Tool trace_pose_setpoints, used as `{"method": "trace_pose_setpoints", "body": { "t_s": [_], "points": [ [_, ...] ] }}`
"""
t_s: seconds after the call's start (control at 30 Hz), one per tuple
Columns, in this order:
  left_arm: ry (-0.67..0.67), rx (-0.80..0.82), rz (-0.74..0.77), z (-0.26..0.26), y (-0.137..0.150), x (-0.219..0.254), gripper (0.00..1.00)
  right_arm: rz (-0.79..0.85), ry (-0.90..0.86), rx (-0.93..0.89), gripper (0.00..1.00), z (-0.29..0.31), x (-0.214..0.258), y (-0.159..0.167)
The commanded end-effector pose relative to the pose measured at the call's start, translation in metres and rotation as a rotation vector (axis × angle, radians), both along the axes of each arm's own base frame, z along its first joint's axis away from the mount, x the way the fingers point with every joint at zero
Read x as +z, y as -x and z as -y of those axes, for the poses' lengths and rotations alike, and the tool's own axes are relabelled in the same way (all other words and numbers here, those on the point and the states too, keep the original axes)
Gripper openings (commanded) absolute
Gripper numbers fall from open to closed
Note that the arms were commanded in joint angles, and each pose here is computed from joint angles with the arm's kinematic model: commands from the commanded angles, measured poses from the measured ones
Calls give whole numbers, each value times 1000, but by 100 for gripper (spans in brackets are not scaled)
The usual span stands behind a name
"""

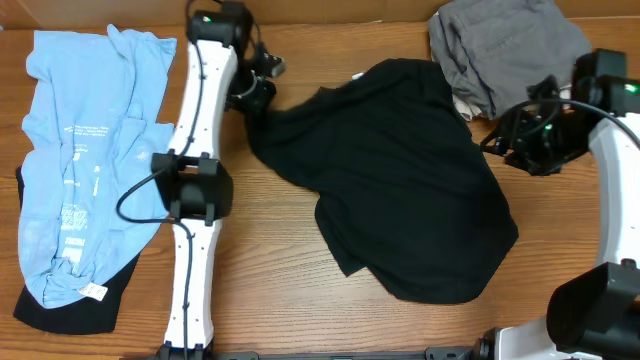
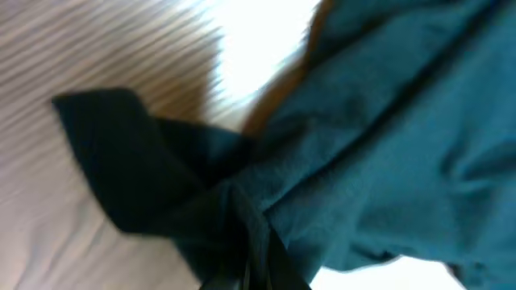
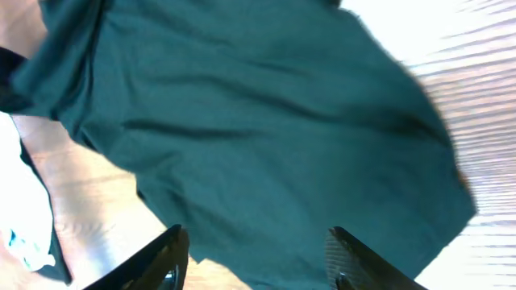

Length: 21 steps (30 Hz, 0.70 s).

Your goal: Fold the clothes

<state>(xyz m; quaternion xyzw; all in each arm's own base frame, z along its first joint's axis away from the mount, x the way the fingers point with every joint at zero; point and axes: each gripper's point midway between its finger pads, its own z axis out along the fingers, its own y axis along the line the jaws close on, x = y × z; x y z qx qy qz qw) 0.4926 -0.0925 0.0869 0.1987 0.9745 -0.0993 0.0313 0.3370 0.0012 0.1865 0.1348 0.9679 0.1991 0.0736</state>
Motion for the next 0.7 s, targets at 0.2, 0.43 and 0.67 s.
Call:
{"method": "trace_pose_setpoints", "body": {
  "t_s": [0.2,0.43,0.67],
  "points": [
    [70,245,371,-21,29,199,4,-20,57,33,53,-34,6,4],
    [-50,277,204,-30,90,179,4,-39,57,52,53,-39,5,10],
    [-169,297,-77,-45,136,107,4,-120,82,94,54,-59,-17,27]
  ]
}}
